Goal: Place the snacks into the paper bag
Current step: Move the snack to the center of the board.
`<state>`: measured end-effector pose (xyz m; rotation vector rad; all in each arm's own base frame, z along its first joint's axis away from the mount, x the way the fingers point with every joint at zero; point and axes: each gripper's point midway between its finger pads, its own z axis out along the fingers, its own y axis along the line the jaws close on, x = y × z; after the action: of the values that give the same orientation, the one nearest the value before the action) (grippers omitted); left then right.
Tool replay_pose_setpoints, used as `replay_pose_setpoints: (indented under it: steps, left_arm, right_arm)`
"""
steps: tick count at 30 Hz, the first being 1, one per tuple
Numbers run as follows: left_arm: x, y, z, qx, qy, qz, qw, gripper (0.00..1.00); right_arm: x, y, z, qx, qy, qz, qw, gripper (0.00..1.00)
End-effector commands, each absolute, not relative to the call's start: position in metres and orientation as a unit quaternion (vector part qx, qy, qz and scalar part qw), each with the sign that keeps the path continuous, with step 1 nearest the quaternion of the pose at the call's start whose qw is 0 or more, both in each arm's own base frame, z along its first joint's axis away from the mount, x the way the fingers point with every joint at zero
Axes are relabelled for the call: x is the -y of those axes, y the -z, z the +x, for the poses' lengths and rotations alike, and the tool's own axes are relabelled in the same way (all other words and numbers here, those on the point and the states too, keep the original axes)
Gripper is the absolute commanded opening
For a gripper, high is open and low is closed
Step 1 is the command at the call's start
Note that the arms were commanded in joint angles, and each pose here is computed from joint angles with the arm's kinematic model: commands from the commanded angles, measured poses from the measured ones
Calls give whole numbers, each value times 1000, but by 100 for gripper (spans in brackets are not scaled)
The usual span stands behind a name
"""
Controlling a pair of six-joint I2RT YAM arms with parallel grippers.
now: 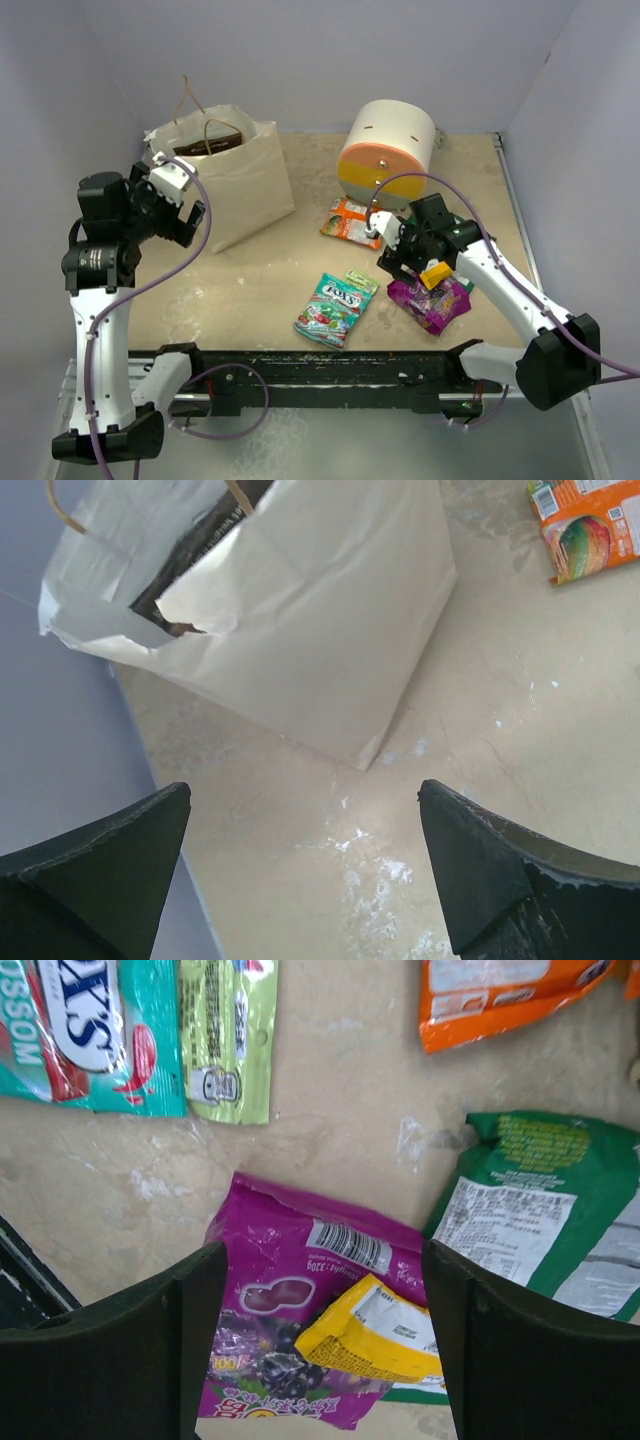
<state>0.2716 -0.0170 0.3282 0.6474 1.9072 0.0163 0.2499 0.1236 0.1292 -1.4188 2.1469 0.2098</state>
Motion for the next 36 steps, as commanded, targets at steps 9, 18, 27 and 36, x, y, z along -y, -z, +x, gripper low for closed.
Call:
replay_pose_setpoints:
  steps: [9,18,27,36]
  left_arm:
    - [18,-292,252,-813,4,250,525,99]
    - [14,-282,252,-815,8,240,527,99]
    - [12,-278,259,-819,12,236,523,99]
    - [11,-273,257,-819,17,233,524,99]
  right_arm:
    - [-118,-88,217,-800,-45,-561,206,83]
    - [-108,-69,227,-810,43,-551,194,83]
    - [-109,-43,228,-808,41,-561,176,70]
    - [-178,-71,237,-757,-71,-596,257,37]
